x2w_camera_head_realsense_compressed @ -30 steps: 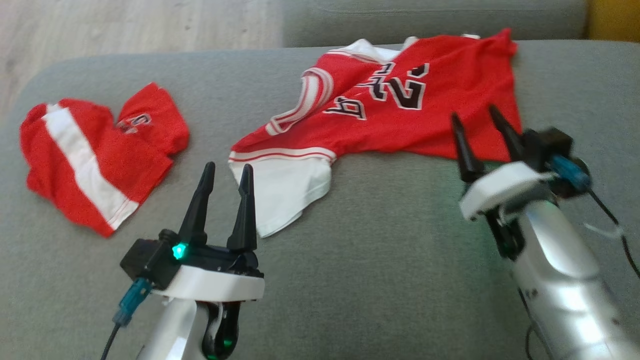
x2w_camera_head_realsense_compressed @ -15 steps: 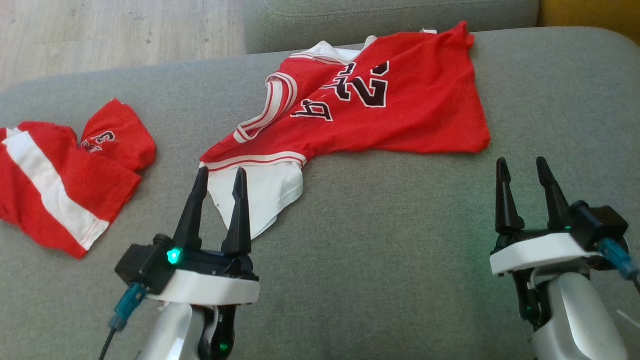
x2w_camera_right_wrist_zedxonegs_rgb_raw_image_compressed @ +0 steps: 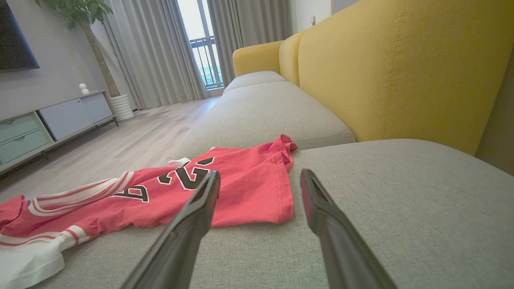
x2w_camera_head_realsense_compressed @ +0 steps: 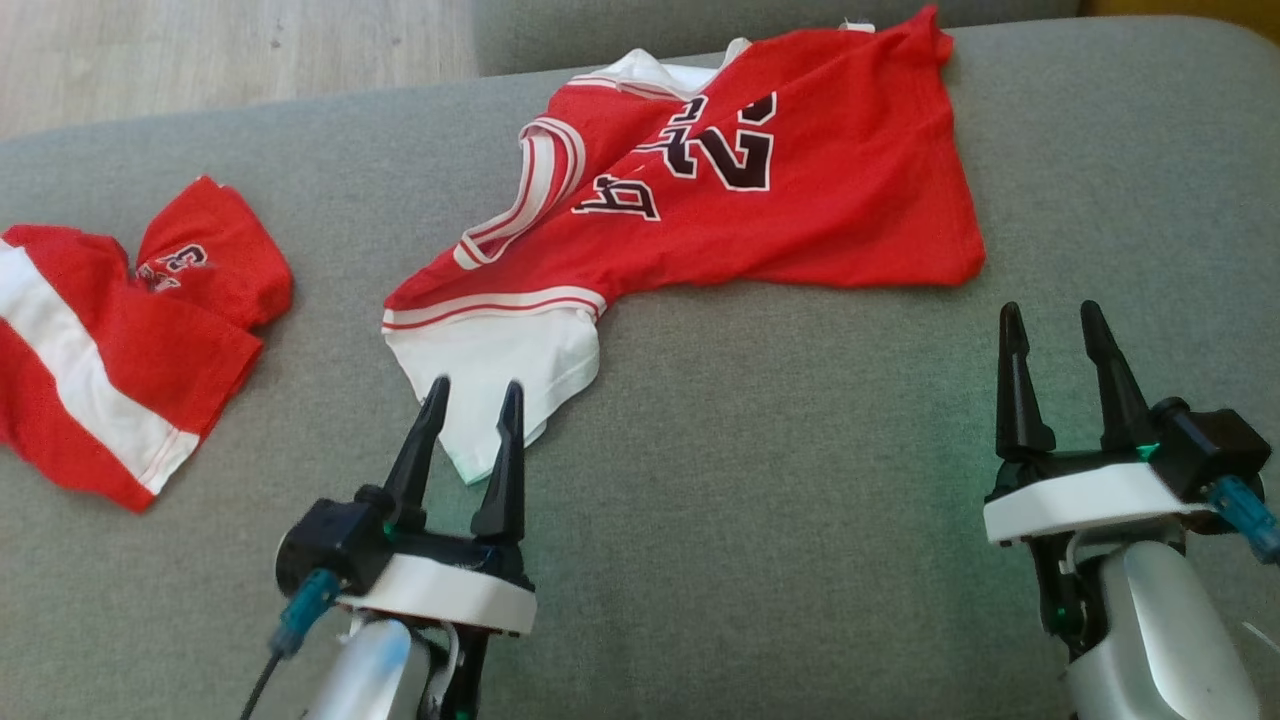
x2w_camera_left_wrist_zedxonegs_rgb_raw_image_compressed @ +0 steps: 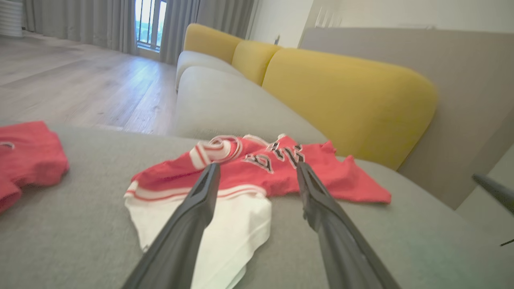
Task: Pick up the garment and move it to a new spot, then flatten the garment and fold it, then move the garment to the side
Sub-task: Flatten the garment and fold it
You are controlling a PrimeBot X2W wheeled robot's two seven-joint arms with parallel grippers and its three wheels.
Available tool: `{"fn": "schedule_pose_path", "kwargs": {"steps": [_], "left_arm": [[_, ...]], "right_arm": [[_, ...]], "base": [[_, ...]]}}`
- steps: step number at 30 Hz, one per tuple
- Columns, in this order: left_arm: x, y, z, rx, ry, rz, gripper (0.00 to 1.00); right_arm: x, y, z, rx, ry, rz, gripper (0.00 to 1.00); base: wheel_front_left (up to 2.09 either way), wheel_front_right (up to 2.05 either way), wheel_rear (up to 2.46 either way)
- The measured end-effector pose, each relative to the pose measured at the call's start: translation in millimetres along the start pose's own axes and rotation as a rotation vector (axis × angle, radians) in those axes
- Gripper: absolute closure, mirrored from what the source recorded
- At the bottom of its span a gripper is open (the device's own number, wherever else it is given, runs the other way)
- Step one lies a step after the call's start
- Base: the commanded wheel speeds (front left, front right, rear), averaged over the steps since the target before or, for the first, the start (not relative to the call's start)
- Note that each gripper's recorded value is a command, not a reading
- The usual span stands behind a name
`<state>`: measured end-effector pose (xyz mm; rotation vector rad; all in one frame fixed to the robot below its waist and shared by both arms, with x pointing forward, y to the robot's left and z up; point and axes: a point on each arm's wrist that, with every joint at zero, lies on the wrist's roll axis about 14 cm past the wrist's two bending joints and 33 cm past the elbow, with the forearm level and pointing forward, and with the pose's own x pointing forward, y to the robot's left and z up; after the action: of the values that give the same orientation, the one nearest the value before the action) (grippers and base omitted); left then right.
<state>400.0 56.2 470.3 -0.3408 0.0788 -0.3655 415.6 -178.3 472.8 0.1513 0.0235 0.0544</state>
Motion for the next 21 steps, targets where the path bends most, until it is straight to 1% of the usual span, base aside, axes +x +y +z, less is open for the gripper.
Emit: {"fn": "schedule_pose_path", "kwargs": {"steps": [2,3,8,12,18,21], "left_arm": [[-1,11,-18,0.012,0.058,0.043,0.00],[-1,11,-18,0.012,0.058,0.043,0.00],[-4,33,-51,0.014,0.191,0.135,0.00],[0,47,-61,0.021,0.242,0.202,0.00],[-6,53,-89,0.022,0.389,0.224,0.00],[-3,48,-94,0.023,0.428,0.197,0.00]], "right_arm": [[0,-1,-2,0.004,0.006,-0.003,0.00],[0,-1,-2,0.004,0.006,-0.003,0.00],[0,-2,-8,0.009,0.022,-0.007,0.00],[0,-4,-11,0.015,0.029,-0.014,0.00],[-1,-7,-14,0.021,0.037,-0.023,0.00],[-1,-8,-15,0.022,0.038,-0.026,0.00]], "base": [[0.00,0.00,0.00],[0.00,0.00,0.00],[0.00,0.00,0.00],[0.00,0.00,0.00],[0.00,0.00,0.00],[0.00,0.00,0.00]]}}
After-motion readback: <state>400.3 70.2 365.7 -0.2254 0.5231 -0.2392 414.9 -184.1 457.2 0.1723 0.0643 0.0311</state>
